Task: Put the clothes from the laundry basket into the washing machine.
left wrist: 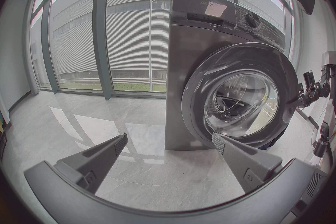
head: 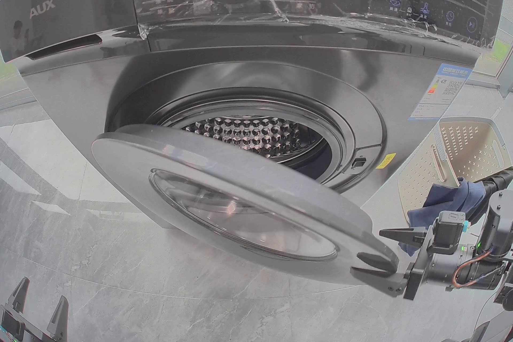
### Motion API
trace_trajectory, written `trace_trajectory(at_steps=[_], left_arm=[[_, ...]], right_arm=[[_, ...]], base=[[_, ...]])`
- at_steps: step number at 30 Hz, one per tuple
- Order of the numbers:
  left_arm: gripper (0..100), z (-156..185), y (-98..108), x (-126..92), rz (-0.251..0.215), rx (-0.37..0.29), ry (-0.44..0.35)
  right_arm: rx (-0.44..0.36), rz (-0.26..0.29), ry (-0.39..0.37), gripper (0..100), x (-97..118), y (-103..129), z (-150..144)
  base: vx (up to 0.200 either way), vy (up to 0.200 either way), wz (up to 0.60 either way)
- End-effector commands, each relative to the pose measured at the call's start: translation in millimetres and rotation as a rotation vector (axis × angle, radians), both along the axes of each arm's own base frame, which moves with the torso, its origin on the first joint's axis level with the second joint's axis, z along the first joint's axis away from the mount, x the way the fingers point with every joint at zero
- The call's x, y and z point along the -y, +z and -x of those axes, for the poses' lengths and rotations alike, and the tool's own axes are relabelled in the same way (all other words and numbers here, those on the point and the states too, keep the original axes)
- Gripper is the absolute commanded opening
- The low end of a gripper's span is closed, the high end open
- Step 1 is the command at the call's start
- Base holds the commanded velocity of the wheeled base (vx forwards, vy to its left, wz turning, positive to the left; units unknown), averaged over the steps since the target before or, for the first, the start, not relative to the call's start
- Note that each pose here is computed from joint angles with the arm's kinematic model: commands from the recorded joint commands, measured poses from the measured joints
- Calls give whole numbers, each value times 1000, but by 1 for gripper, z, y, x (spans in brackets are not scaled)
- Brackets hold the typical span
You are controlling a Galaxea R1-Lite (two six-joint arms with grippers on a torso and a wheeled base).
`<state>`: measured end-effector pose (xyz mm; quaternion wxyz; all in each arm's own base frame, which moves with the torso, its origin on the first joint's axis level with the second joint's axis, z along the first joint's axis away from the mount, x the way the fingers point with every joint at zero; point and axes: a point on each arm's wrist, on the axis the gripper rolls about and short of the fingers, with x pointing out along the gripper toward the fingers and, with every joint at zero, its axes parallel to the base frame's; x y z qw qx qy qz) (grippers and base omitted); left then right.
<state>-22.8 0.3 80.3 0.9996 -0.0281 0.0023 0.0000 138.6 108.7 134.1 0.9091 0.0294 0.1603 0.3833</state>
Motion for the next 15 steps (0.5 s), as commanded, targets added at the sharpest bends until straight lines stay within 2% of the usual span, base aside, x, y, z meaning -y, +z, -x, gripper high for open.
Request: trace_trajectory(at_steps=[1,2,11,15], left_arm=[[100,0,-5,0,1,-1,0],[100,0,-5,0,1,-1,0],[100,0,-5,0,1,-1,0],[100,0,-5,0,1,-1,0]], right_arm=[[30,-20,-42,100,2,6,-9],[28,-19,-40,100,1,5,-10],[0,4,-11,100,-5,-3,-8],[-13,10,16,100,-7,-6,-3]], base=[[0,0,0],[0,0,0],[-200,0,0],[0,0,0]])
